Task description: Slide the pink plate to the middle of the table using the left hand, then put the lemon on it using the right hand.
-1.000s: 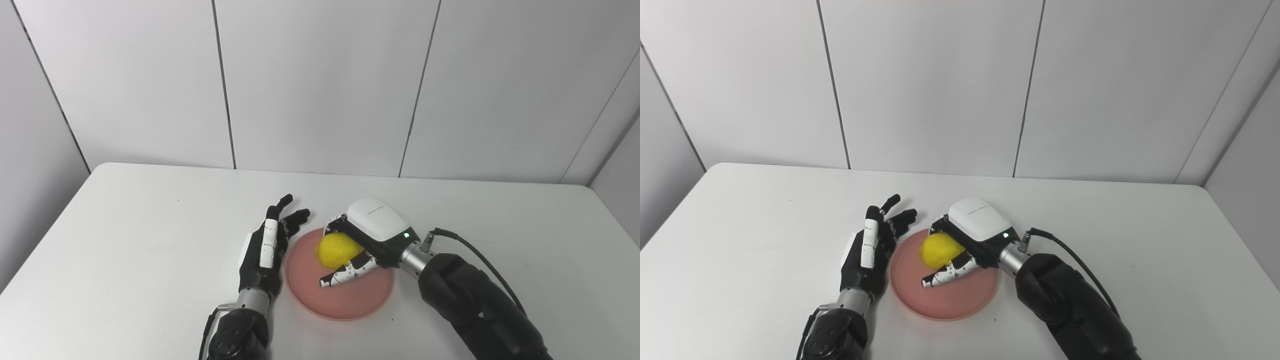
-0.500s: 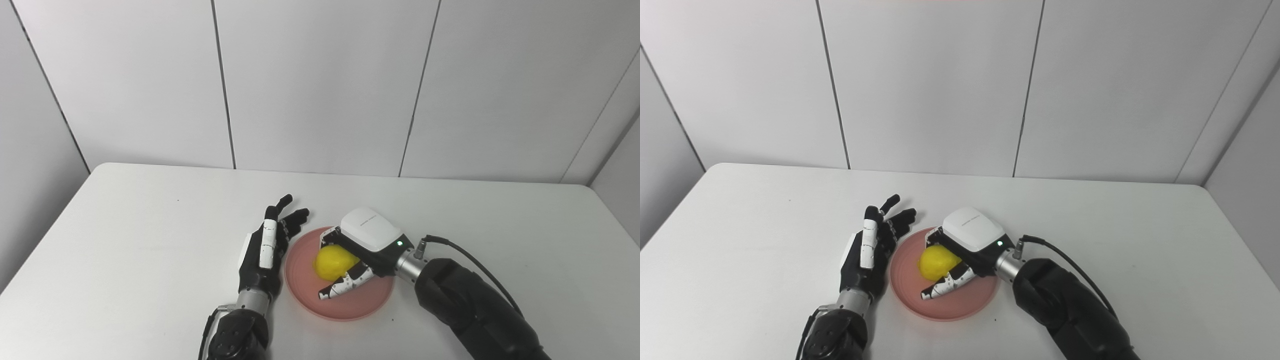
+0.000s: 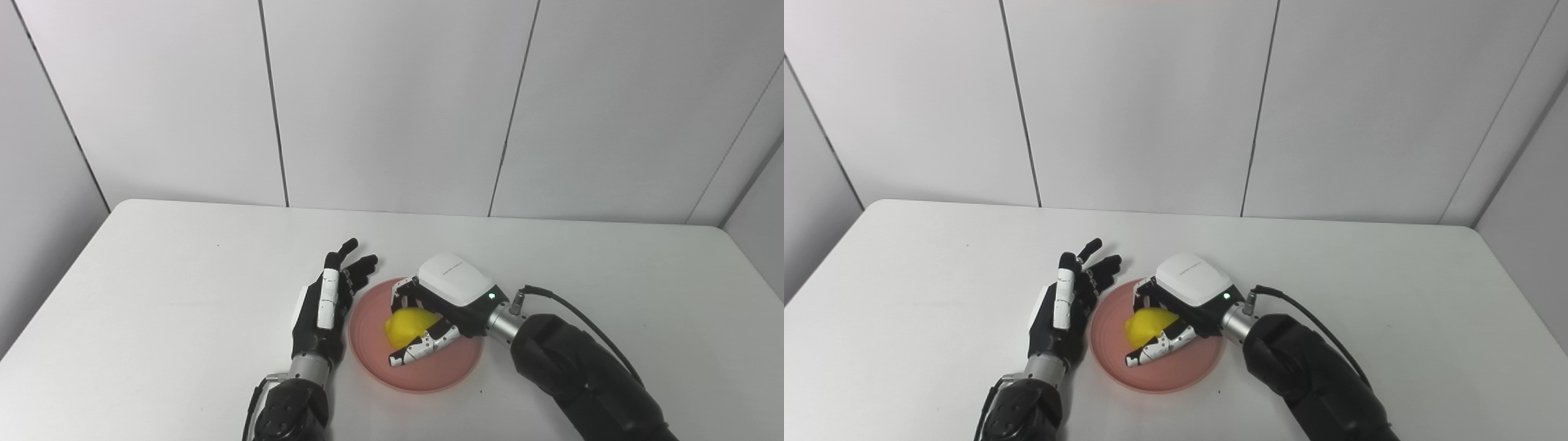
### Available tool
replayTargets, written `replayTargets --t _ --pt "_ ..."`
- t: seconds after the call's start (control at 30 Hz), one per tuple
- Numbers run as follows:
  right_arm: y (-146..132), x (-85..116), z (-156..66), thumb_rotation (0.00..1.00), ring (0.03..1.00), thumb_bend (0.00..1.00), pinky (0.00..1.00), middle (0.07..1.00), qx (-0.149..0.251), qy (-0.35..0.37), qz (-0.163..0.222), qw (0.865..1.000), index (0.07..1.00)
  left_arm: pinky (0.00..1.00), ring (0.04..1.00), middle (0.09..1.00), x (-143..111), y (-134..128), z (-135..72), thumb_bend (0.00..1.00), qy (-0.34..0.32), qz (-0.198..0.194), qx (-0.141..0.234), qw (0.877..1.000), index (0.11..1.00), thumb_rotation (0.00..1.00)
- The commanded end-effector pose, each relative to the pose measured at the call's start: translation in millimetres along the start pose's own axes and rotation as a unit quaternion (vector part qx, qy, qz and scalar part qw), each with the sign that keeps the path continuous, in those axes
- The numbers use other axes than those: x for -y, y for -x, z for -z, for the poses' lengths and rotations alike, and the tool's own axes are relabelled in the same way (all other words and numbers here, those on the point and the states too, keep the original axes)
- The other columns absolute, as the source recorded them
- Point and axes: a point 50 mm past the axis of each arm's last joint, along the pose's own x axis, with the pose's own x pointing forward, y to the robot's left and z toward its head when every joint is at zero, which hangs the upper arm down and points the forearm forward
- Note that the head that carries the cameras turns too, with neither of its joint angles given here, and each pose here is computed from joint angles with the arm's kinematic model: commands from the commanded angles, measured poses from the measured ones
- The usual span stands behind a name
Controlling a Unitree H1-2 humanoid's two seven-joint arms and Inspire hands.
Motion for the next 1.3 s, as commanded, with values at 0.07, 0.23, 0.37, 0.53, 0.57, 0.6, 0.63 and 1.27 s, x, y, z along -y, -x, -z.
replayTargets --t 0.07,0.23,0.37,0.53,0.57,0.6,0.63,1.27 --pt "-4 28 2 0.84 0.498 0.83 0.41 0.56 0.007 0.025 0.038 0.999 0.576 0.9 0.818 0.746 -8 10 23 0.89 0.004 -0.017 -0.056 0.998 0.858 0.93" --pt "-3 29 3 0.86 0.529 0.84 0.44 0.592 0.002 0.023 0.039 0.999 0.595 0.9 0.82 0.758 -8 11 24 0.9 0.006 -0.019 -0.059 0.998 0.858 0.93" --pt "-2 31 5 0.88 0.523 0.87 0.43 0.59 0.0 0.016 0.042 0.999 0.599 0.89 0.817 0.762 -8 11 24 0.9 0.003 -0.019 -0.061 0.998 0.86 0.93" --pt "0 39 7 0.97 0.512 0.89 0.41 0.583 0.002 0.01 0.068 0.998 0.613 0.88 0.802 0.76 -8 11 24 0.9 0.006 -0.021 -0.061 0.998 0.858 0.93" --pt "1 40 7 0.97 0.511 0.89 0.41 0.581 0.004 0.007 0.076 0.997 0.612 0.88 0.802 0.76 -8 11 24 0.9 0.009 -0.02 -0.061 0.998 0.858 0.93" --pt "2 41 8 0.97 0.509 0.89 0.41 0.578 0.005 -0.001 0.086 0.996 0.611 0.88 0.803 0.759 -8 11 24 0.9 0.008 -0.021 -0.061 0.998 0.858 0.93" --pt "3 41 9 0.97 0.516 0.87 0.42 0.583 0.005 -0.014 0.098 0.995 0.62 0.91 0.803 0.747 -8 11 24 0.91 0.006 -0.02 -0.06 0.998 0.857 0.93" --pt "37 8 19 1.0 0.981 0.69 0.95 0.999 -0.11 -0.476 0.304 0.818 0.999 0.86 0.773 0.716 -11 5 20 0.93 0.003 -0.024 -0.057 0.998 0.858 0.93"
